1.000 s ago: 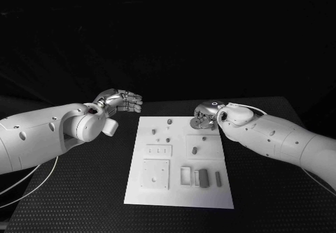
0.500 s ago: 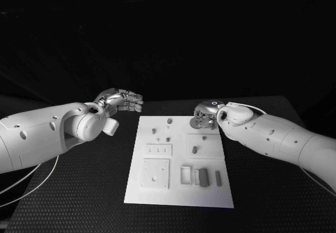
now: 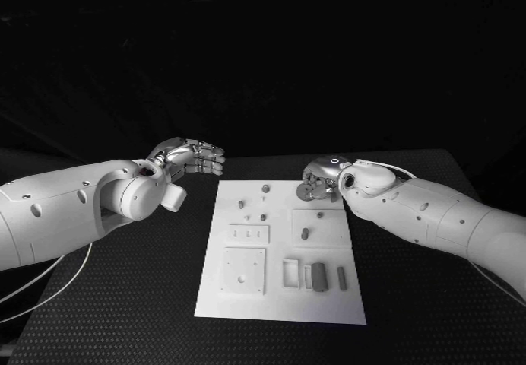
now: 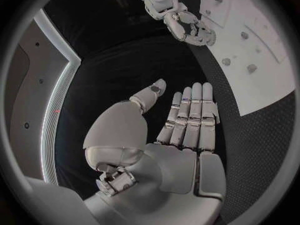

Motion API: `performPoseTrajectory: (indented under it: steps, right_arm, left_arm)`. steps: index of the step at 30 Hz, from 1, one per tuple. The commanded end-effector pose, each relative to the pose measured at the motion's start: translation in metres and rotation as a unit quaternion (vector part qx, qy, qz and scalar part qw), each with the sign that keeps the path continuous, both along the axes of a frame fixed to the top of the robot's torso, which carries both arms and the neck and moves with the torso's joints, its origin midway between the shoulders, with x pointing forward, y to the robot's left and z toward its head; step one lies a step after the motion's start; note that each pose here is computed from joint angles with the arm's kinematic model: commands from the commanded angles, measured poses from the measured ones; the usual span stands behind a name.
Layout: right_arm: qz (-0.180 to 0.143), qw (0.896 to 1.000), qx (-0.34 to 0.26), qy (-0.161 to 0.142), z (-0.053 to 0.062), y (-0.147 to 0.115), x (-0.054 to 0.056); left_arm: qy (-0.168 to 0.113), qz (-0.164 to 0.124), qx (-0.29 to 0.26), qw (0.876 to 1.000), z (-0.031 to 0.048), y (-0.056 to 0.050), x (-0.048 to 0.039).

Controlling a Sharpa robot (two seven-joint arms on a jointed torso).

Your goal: Assemble the parts on the task board

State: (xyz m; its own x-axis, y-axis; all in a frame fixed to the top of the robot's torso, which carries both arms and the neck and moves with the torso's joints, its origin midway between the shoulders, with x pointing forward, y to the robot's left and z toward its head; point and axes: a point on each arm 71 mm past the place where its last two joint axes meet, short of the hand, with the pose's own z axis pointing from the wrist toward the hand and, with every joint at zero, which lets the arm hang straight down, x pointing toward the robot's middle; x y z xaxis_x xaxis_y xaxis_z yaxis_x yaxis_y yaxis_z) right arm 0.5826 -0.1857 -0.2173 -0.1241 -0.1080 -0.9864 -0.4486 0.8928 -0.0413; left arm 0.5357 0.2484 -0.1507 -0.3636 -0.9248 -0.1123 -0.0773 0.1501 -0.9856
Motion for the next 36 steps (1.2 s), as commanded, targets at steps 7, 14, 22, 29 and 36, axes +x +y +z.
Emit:
performPoseTrajectory:
  steps: [7,14,22,29,36]
  right_arm:
    - [0.004,0.999,-0.028,0.019,-0.016,0.0,-0.007]
    - [0.001,1.0,-0.027,0.007,-0.014,-0.001,-0.008]
    - [-0.001,0.999,-0.025,-0.019,-0.009,-0.001,-0.012]
    - [0.0,0.999,-0.027,-0.038,-0.003,0.0,-0.015]
    - [0.008,0.998,-0.025,-0.052,0.006,0.006,-0.018]
  left_arm:
    - [-0.001,-0.01,-0.003,1.0,0.0009,-0.002,-0.0009]
    - [-0.001,-0.008,-0.003,1.0,0.0009,-0.001,-0.0009]
    - [-0.001,-0.007,-0.002,1.0,0.001,0.0,-0.0011]
    - [-0.001,-0.006,-0.002,1.0,0.0012,0.001,-0.0017]
    - [-0.001,-0.005,-0.002,1.0,0.0014,0.003,-0.0024]
